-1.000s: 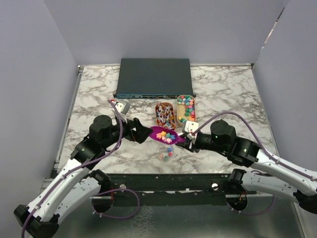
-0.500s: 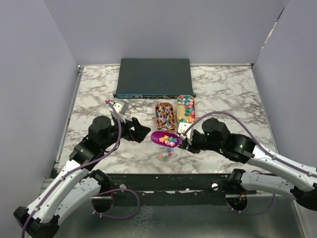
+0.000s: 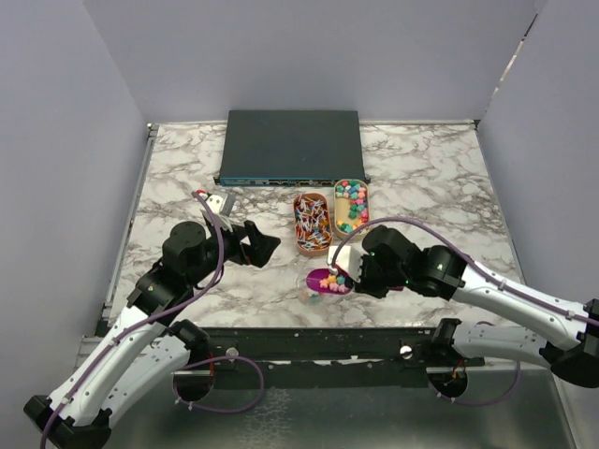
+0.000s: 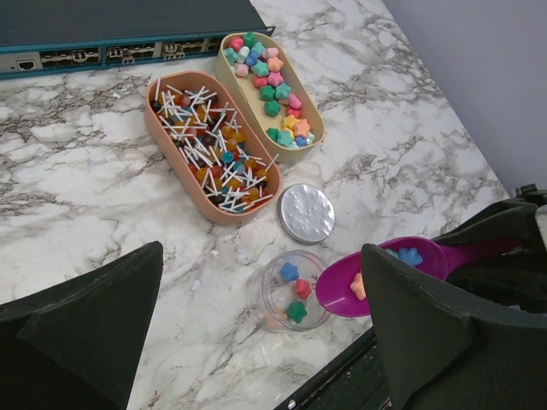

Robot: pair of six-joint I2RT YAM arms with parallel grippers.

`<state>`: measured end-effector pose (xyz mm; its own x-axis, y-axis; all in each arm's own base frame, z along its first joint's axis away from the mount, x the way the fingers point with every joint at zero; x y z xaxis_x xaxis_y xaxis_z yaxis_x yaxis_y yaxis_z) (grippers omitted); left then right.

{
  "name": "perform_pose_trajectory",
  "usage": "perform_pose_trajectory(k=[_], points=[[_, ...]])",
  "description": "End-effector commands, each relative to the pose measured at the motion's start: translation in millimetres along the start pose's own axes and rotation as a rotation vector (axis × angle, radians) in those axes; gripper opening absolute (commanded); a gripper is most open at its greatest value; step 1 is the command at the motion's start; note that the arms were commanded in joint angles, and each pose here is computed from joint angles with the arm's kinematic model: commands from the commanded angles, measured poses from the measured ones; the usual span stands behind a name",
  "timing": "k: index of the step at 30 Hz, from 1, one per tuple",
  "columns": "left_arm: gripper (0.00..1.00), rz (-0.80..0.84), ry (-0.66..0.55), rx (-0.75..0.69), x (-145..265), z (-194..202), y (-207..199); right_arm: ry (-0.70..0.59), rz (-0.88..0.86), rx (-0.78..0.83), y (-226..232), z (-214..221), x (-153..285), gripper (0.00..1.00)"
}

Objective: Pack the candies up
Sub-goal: Place the fake candies in the packing bottle.

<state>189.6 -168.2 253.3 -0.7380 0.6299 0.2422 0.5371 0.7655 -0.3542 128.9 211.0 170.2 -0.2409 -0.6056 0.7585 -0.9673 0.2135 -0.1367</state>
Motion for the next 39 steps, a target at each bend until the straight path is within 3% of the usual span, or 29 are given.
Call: perform_pose_trajectory(k=[1, 22, 39], points=[[0.98, -0.029, 0.005, -0.005, 1, 2, 6, 0.109, 0.012, 0.019, -2, 16, 4, 0.01], [0.98, -0.031, 0.006, -0.007, 0, 2, 6, 0.387, 0.025, 0.110, -22, 27, 11, 0.01], [0.98, -0.040, 0.007, -0.008, 0, 1, 9, 0.483, 0.094, 0.170, -35, 11, 25, 0.01]])
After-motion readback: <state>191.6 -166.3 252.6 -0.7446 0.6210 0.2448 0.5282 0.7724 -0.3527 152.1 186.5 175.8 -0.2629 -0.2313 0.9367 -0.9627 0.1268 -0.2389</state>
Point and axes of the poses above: each gripper's point midway between its finger pads, its own x axis back along the fingers, its own y axis along the line the jaws close on, z = x × y, the point moved 2 cm from there along x, back along the fingers, and after that the axes turned 4 degrees about -x, right-handed, at the moved point
